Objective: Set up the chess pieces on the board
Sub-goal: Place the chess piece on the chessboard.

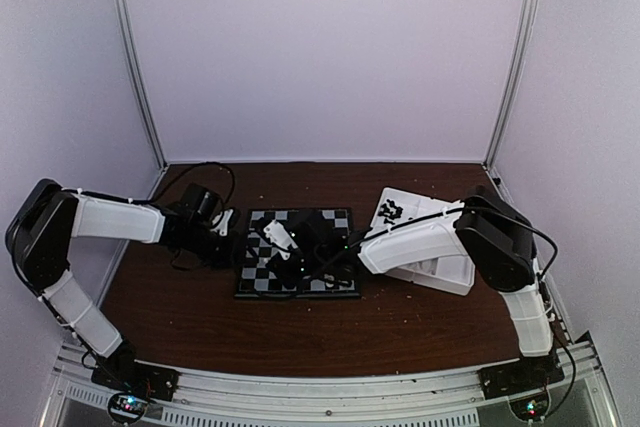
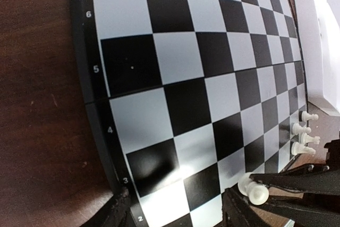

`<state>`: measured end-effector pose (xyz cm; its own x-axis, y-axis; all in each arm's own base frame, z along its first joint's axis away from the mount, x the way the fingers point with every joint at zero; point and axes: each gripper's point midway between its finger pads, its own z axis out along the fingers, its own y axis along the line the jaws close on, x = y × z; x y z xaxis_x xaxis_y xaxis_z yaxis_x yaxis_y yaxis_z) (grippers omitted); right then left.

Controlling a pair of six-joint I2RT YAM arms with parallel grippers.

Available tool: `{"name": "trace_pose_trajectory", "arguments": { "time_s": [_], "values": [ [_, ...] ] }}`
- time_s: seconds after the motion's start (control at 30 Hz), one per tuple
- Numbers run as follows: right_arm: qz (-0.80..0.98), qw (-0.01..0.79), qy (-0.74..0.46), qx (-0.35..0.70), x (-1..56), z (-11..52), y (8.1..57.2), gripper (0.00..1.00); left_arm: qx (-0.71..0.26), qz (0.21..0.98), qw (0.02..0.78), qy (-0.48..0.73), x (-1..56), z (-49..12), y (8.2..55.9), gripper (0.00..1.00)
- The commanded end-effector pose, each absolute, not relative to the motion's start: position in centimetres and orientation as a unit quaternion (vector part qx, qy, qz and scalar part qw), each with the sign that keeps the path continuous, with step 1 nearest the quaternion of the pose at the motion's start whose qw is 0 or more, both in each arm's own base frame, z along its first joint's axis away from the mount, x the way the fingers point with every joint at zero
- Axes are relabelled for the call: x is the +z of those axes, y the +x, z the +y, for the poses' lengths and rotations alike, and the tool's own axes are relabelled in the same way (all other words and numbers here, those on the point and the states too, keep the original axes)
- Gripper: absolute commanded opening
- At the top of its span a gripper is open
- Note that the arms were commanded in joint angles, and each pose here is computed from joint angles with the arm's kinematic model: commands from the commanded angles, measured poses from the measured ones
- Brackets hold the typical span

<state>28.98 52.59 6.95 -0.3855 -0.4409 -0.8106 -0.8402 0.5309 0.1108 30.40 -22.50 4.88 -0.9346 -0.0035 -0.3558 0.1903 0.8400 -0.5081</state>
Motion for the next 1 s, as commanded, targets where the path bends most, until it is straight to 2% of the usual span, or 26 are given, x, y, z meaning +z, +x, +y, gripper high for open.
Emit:
{"name": "trace_pose_trajectory", "arguments": {
  "time_s": [0.0, 0.57, 0.97],
  "values": [
    [0.785, 0.378, -0.414, 0.264, 6.8, 53.3, 28.6, 0.09, -0.284, 0.938, 0.184, 0.068, 5.4, -23.3, 31.2, 0.59],
    [0.787, 0.37, -0.421, 0.257, 5.7, 53.5, 28.6, 0.11, -0.306, 0.934, 0.151, 0.108, 5.3, -25.5, 29.6, 0.56],
    [0.786, 0.376, -0.419, 0.257, 6.2, 53.3, 28.6, 0.22, -0.308, 0.931, 0.154, 0.118, 6.1, -25.7, 29.2, 0.56]
  ]
}}
